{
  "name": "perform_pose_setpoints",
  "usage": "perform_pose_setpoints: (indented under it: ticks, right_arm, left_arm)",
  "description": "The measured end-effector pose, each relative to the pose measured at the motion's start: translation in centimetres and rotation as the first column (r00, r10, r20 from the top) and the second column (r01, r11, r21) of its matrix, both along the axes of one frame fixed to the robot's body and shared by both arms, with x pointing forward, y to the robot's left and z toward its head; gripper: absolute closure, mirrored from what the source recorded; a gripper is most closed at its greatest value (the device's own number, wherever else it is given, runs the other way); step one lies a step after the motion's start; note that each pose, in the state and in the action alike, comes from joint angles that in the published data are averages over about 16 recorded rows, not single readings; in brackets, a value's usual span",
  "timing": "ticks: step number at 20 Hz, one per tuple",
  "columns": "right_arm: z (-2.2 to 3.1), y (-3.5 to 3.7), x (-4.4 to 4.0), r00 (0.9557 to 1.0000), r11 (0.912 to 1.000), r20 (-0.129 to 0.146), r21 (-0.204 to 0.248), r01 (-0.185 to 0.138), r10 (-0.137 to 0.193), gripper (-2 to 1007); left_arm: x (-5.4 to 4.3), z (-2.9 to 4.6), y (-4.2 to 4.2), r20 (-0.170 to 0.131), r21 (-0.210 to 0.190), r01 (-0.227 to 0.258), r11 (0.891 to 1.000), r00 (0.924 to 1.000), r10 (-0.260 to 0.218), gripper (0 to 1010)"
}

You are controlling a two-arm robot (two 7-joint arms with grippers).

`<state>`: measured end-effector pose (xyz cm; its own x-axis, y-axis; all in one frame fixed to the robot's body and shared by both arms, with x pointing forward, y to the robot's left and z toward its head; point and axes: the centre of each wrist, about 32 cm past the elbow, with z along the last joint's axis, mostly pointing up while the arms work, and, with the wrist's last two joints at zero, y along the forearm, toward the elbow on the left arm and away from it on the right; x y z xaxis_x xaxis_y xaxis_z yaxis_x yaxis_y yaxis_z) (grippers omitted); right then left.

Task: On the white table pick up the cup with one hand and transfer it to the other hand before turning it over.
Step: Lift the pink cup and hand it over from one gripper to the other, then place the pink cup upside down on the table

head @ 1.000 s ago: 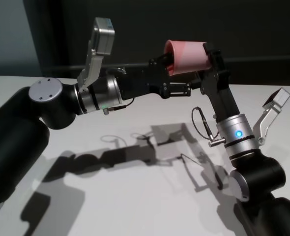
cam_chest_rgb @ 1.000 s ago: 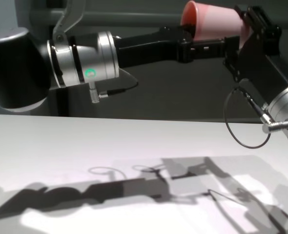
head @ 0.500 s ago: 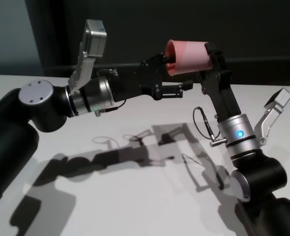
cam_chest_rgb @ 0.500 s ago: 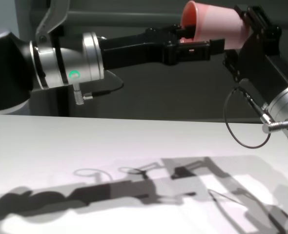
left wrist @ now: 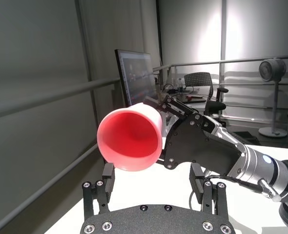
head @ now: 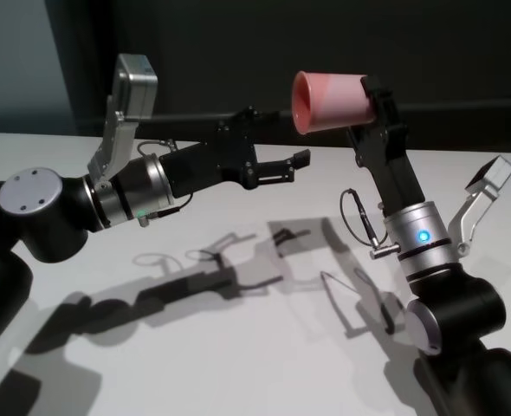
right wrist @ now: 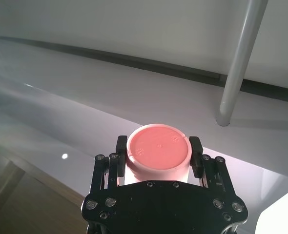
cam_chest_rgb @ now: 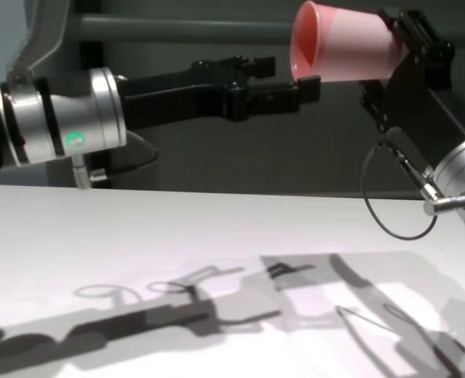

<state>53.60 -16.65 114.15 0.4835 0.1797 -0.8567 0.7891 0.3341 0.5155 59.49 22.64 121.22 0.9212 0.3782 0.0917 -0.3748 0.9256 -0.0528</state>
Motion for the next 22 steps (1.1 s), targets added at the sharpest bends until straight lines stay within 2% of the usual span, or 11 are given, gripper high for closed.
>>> perform_pose_setpoints:
  ticks: [3,5,7,10,14,19,22]
  right_arm:
    - [0.0,0.0,0.0,1.0,1.0,0.0,0.0,0.0,0.0,270]
    - [0.0,0.0,0.0,1.0,1.0,0.0,0.0,0.0,0.0,270]
    - [0.0,0.0,0.0,1.0,1.0,0.0,0.0,0.0,0.0,270]
    - [0.0,0.0,0.0,1.0,1.0,0.0,0.0,0.0,0.0,270]
    - [0.0,0.0,0.0,1.0,1.0,0.0,0.0,0.0,0.0,270]
    - [0.0,0.0,0.0,1.0,1.0,0.0,0.0,0.0,0.0,270]
    - [0.0,0.0,0.0,1.0,1.0,0.0,0.0,0.0,0.0,270]
  left_arm:
    - [-1.11,-0.29,0.68,-0.005,-0.005,-0.067,0.998,0.9978,0.067,7]
    - [-1.86,-0.5,1.08,-0.009,-0.012,-0.12,0.993,0.9928,0.119,7]
    - [-2.56,-0.69,1.4,-0.013,-0.02,-0.175,0.984,0.9846,0.174,7]
    - [-3.49,-0.91,1.75,-0.022,-0.03,-0.259,0.965,0.9657,0.259,7]
    - [-4.52,-1.14,1.95,-0.039,-0.036,-0.369,0.929,0.9292,0.367,7]
    - [-5.51,-1.31,1.72,-0.066,-0.027,-0.487,0.873,0.8725,0.484,7]
    - [-6.02,-1.39,1.4,-0.079,-0.015,-0.542,0.84,0.8386,0.539,7]
